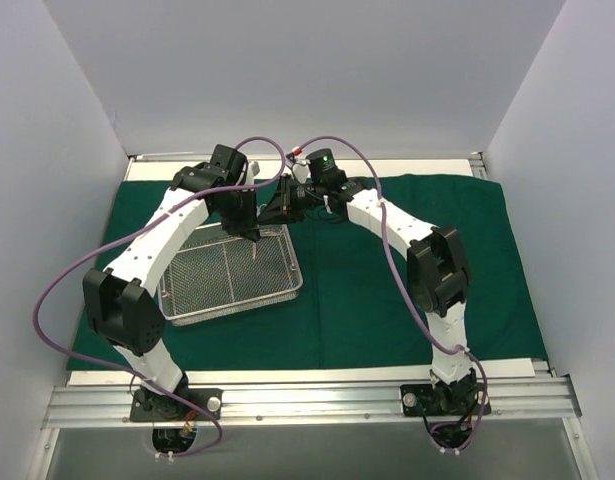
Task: Open and lay out the surgical kit
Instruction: Place the medical item in the surgical kit.
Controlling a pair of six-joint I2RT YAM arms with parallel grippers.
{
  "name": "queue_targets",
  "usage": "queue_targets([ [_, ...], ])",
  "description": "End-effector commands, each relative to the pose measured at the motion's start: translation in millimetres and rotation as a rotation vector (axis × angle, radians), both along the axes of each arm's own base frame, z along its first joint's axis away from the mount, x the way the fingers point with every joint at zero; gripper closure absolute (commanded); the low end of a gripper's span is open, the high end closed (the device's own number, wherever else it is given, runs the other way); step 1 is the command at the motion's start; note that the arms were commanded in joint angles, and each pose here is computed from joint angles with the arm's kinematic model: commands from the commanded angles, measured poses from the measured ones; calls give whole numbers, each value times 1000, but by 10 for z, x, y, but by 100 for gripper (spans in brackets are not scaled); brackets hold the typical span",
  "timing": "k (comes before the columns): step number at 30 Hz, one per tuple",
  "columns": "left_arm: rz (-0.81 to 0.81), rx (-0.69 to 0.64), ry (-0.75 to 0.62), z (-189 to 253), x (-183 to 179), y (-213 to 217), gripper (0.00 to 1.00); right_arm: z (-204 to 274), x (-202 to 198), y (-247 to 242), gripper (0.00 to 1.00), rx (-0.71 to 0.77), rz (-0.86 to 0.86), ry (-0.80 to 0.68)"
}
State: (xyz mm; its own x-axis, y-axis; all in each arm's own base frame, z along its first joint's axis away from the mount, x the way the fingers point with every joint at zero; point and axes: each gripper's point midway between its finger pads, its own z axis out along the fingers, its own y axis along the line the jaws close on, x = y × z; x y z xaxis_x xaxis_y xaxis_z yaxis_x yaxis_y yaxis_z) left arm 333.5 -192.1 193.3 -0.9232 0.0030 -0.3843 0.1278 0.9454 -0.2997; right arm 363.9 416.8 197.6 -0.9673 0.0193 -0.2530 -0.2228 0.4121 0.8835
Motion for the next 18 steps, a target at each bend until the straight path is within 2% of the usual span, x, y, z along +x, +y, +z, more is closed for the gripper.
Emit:
queue_targets([
  [1, -18, -53, -94, 310, 88, -90, 98, -8, -47, 87, 100, 44, 41, 2],
  [3, -8, -45, -92, 310, 94, -64, 81, -9, 15, 44, 100, 41, 17, -2],
  [7, 5, -72, -113, 373, 127, -35, 60, 58, 162, -75, 100, 89, -59, 14],
  [8, 10, -75, -117, 383, 142, -18, 59, 21, 175, -110, 100, 97, -86, 52],
  [11, 19, -91, -122, 397, 162, 53, 60, 103, 297, -157, 100, 122, -132, 34],
  [14, 69, -66, -128, 404, 168, 256, 49, 112, 410, -263, 100, 107, -194, 45],
  [18, 109, -8, -141, 348, 115, 549, 46, 146, 626, -609, 100, 94, -326, 40],
])
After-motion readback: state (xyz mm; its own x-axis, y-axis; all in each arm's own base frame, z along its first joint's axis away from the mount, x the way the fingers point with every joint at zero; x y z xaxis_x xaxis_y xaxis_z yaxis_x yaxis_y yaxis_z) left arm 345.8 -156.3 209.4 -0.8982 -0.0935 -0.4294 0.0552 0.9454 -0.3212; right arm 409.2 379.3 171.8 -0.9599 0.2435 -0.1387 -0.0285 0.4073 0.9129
